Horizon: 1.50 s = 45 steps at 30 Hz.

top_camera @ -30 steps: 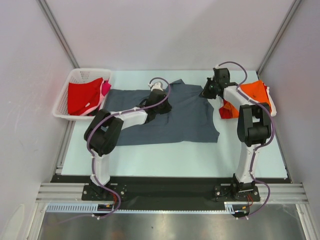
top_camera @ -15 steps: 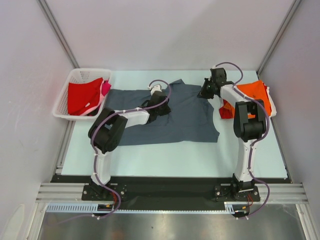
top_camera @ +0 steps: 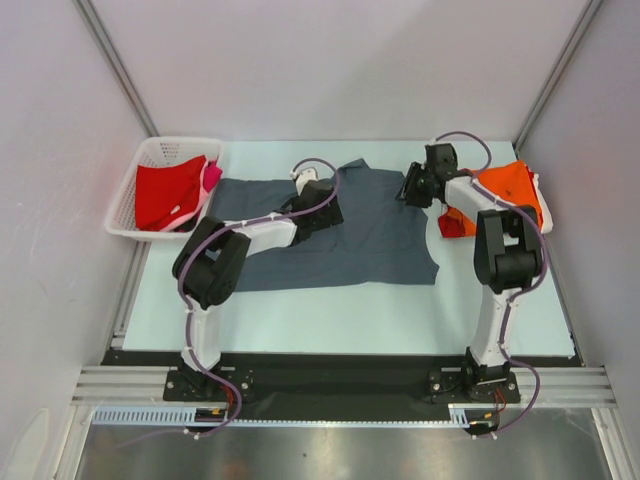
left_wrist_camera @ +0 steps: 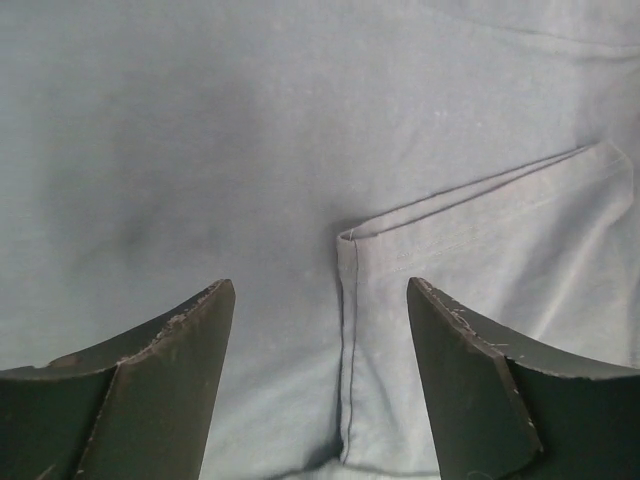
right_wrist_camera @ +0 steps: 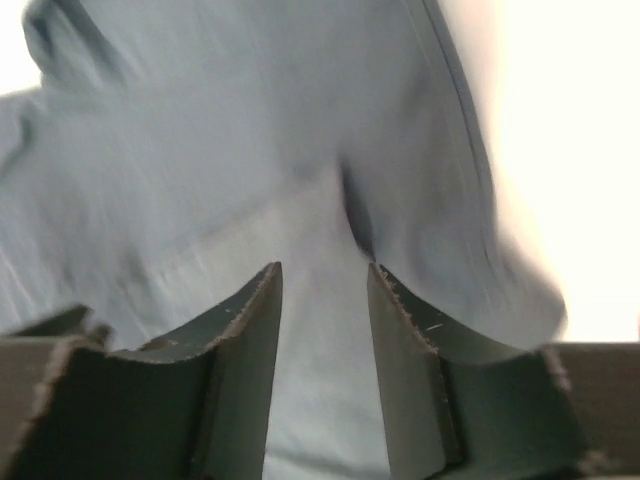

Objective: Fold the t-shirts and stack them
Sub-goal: Fold the tshirt

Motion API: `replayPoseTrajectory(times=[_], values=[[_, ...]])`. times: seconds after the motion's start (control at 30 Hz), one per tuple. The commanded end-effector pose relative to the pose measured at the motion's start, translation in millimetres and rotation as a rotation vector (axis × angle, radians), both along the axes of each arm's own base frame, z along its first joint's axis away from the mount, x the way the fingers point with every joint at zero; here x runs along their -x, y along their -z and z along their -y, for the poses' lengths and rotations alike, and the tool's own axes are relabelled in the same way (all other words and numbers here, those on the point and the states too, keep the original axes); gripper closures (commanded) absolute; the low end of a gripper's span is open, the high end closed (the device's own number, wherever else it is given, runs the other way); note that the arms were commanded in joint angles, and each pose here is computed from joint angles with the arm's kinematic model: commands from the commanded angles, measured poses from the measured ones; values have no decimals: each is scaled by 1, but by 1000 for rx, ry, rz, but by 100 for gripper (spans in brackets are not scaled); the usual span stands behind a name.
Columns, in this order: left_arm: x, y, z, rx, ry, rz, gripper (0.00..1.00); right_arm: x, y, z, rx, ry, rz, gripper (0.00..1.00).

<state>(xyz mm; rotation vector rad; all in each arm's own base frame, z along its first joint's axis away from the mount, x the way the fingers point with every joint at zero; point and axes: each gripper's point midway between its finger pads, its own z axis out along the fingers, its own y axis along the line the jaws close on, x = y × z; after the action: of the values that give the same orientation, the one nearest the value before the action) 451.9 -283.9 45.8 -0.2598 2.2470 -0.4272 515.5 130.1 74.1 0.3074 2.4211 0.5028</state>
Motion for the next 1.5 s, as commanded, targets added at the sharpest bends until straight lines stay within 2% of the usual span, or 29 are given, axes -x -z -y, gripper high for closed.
replayPoseTrajectory(times=[0.0,0.07,0.1,0.17,0.2,0.23,0.3,0.33,0.5,0.57,0.77,0.83,0.9,1.0,1.03,1.23,1.37,1.4,1.47], values=[[-8,-65,-14,1,-32,122,25,19,-52,2,-26,28,112,59],[1,-65,-16,-1,-13,109,26,46,-33,6,-19,49,65,62],[6,-76,-18,5,-5,116,27,55,-45,8,-15,62,88,64],[18,-76,-26,-10,-3,95,27,86,-23,14,11,97,29,70],[25,-75,-30,-23,0,76,27,94,-32,20,23,126,49,74],[30,-91,-34,-14,3,101,27,105,-29,21,29,129,43,75],[44,-90,-43,-26,8,88,27,134,-13,21,55,137,0,77],[51,-107,-49,-14,7,115,26,140,-21,29,95,171,32,78],[85,-109,-80,-5,-8,92,27,191,-1,32,195,199,-22,83],[98,-111,-94,11,-31,85,27,204,-1,35,188,231,-35,84],[131,-101,-127,36,-63,59,27,242,15,47,147,307,-51,68],[138,-106,-137,65,-76,69,27,244,12,48,102,337,-22,62],[147,-95,-153,78,-123,44,28,246,18,46,56,366,-9,60],[161,-94,-169,99,-174,78,28,244,30,50,47,424,-12,57],[165,-102,-172,118,-178,111,28,242,32,51,49,439,-17,57],[185,-89,-195,97,-230,76,28,230,42,59,69,514,-19,59],[196,-78,-213,115,-286,63,28,226,45,75,107,589,-7,71],[198,-73,-217,113,-299,47,28,225,46,79,108,599,-9,80],[201,-64,-228,117,-334,21,29,222,47,91,110,620,-11,92]])
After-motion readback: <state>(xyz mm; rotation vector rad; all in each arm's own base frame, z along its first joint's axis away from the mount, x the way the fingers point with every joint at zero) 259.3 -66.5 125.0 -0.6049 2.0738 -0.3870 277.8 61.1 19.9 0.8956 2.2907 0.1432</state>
